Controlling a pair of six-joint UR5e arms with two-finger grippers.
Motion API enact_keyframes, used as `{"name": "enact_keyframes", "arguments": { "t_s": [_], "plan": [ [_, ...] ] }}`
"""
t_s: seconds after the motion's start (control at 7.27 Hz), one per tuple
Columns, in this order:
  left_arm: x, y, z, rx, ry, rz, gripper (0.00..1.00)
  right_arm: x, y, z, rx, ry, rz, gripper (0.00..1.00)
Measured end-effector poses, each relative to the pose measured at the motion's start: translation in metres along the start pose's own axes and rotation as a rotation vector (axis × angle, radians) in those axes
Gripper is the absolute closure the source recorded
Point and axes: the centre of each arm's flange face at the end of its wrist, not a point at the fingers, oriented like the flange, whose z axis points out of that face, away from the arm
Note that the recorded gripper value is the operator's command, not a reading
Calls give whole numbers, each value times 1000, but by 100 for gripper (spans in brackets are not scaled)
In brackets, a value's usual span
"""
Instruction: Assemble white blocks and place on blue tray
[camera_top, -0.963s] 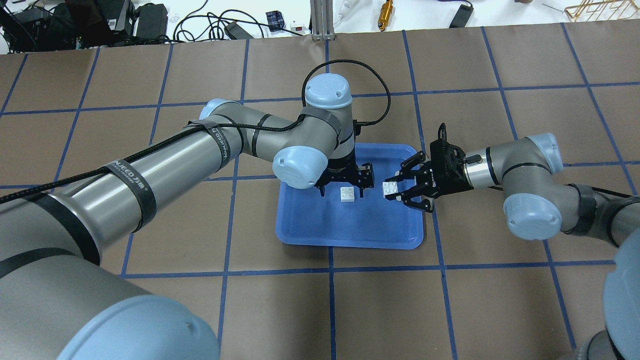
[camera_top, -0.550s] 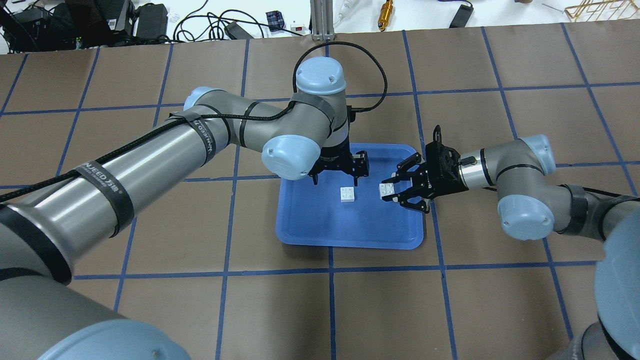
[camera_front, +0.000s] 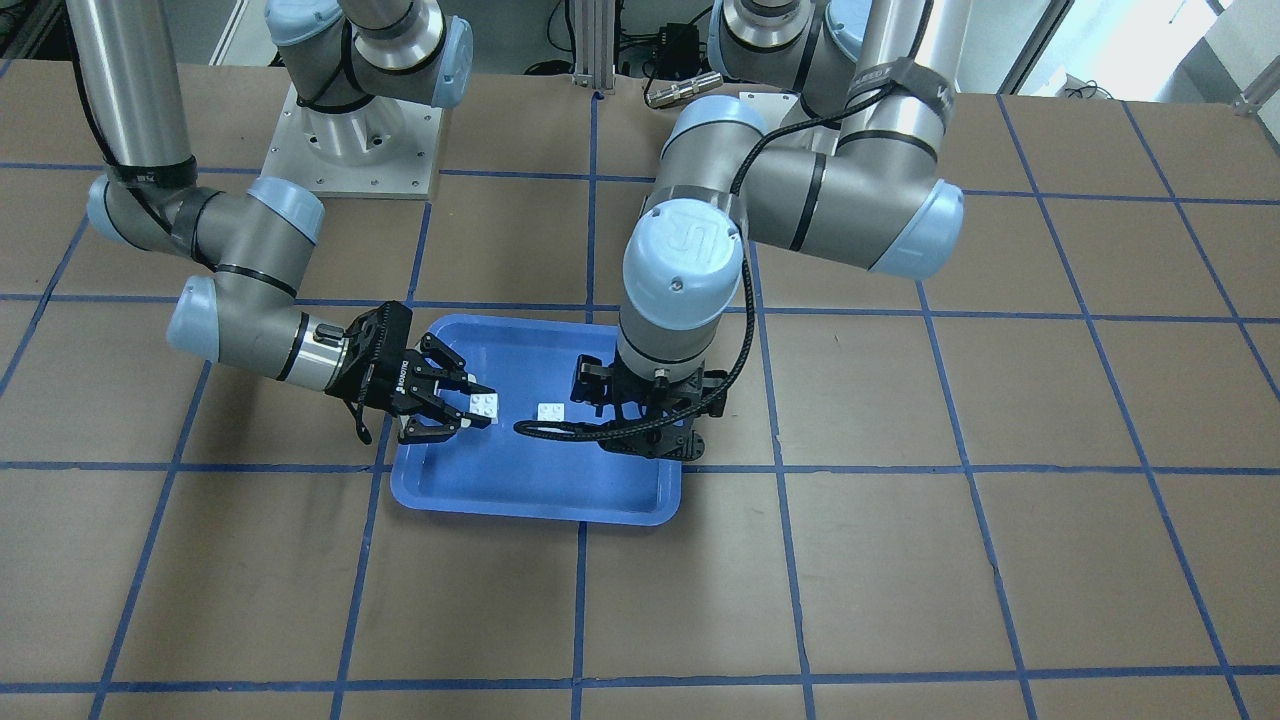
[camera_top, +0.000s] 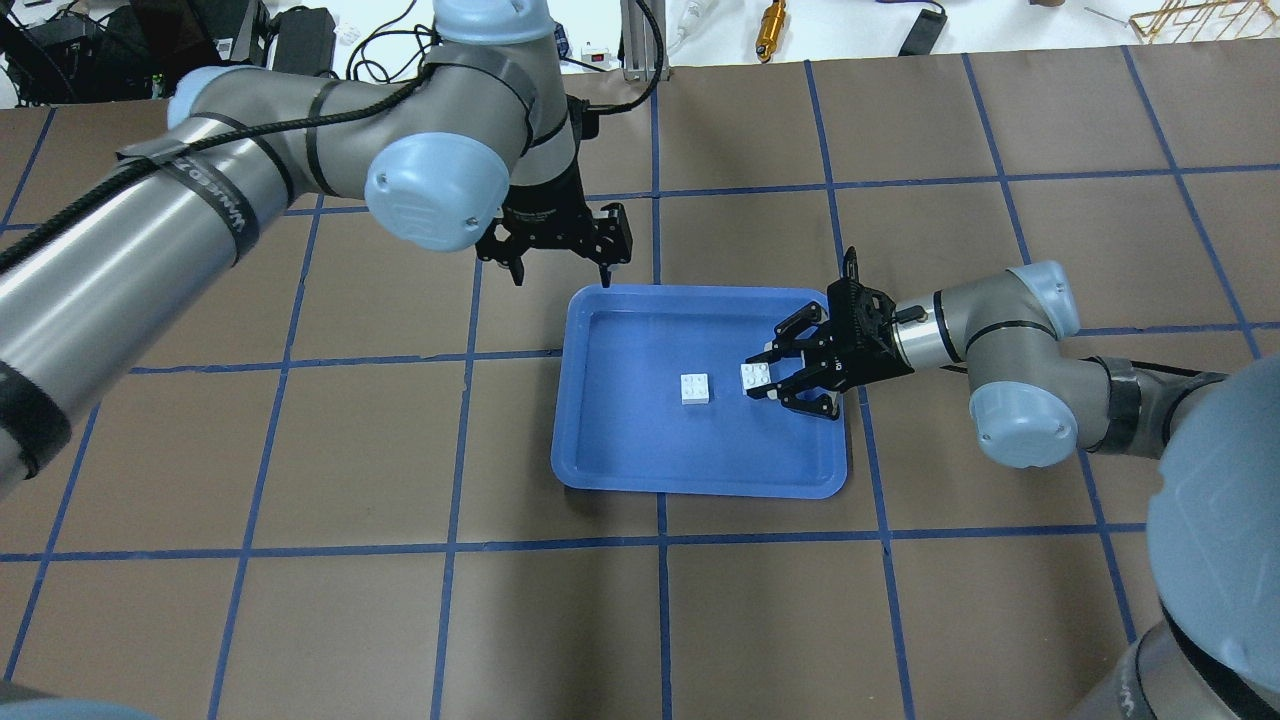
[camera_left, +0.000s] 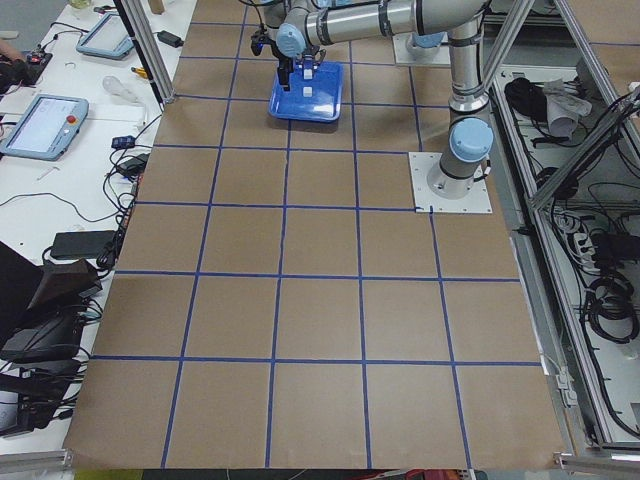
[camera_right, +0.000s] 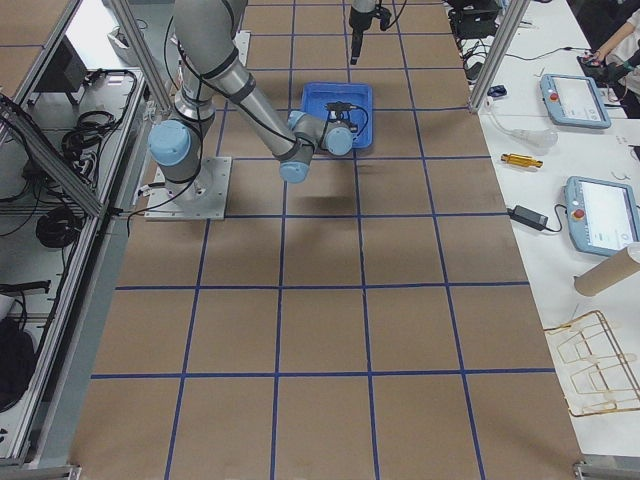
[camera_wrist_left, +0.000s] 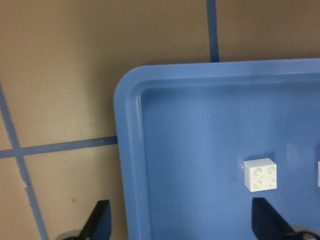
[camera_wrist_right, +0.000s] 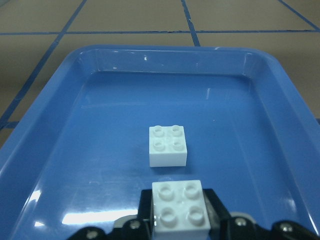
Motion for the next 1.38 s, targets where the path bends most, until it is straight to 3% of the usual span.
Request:
{"name": "enact_keyframes", "arguments": {
  "t_s": [0.69, 1.38],
  "plan": [
    [-130, 27, -89, 32, -52, -21, 0, -2, -5, 25, -2, -30, -21, 100],
    [-170, 48, -109, 11, -10, -64, 0, -1, -5, 31, -8, -17, -19, 100]
  ]
}}
